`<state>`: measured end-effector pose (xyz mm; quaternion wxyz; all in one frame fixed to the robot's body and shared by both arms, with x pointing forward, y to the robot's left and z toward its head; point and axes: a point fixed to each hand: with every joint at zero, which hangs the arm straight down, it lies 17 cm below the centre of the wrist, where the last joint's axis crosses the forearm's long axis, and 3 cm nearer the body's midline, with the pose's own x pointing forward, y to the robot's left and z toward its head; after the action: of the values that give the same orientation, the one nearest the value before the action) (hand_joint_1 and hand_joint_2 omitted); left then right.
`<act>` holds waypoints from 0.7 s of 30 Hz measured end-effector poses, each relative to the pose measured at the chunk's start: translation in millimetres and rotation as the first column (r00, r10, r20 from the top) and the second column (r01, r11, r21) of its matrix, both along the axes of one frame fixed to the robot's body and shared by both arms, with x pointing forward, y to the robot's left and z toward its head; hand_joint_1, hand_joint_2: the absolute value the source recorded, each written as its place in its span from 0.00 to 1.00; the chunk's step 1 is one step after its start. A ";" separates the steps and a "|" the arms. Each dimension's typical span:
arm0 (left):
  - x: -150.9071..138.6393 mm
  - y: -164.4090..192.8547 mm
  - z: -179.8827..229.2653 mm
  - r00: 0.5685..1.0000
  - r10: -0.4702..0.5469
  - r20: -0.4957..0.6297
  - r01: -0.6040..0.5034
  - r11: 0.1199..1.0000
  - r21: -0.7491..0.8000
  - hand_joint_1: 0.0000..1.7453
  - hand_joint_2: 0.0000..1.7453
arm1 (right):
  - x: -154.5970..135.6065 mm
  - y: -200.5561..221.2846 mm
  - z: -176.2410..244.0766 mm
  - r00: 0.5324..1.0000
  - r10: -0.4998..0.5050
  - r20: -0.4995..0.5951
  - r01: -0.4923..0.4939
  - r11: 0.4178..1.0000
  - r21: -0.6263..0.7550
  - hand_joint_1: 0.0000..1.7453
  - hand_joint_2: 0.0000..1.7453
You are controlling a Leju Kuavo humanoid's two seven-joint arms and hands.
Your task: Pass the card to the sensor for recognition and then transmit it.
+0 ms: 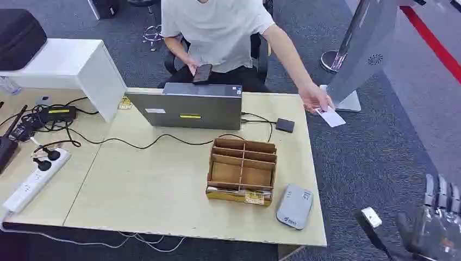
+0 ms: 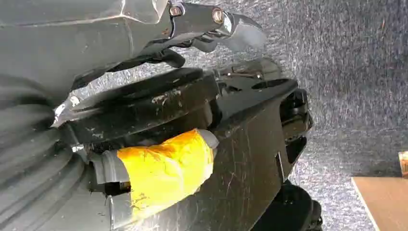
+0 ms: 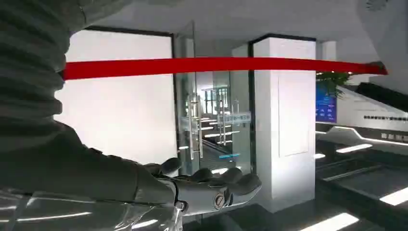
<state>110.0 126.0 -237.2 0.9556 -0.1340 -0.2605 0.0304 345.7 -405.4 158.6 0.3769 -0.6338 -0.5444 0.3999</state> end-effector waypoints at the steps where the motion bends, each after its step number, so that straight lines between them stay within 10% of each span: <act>1: 0.1 -0.4 0.1 1.000 -0.003 0.000 0.003 1.000 -0.001 0.00 1.00 | 7.3 5.5 5.5 1.000 0.007 0.015 -0.007 1.000 0.010 0.00 1.00; 21: -5.1 -6.7 3.3 0.997 -0.072 0.005 0.073 0.996 -0.052 0.00 1.00 | 154.6 105.2 62.2 0.984 0.120 0.129 -0.143 0.971 0.193 0.00 1.00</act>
<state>104.9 119.3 -233.8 0.9519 -0.1683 -0.2560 0.0022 500.3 -300.2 220.8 0.3794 -0.5770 -0.6439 0.3294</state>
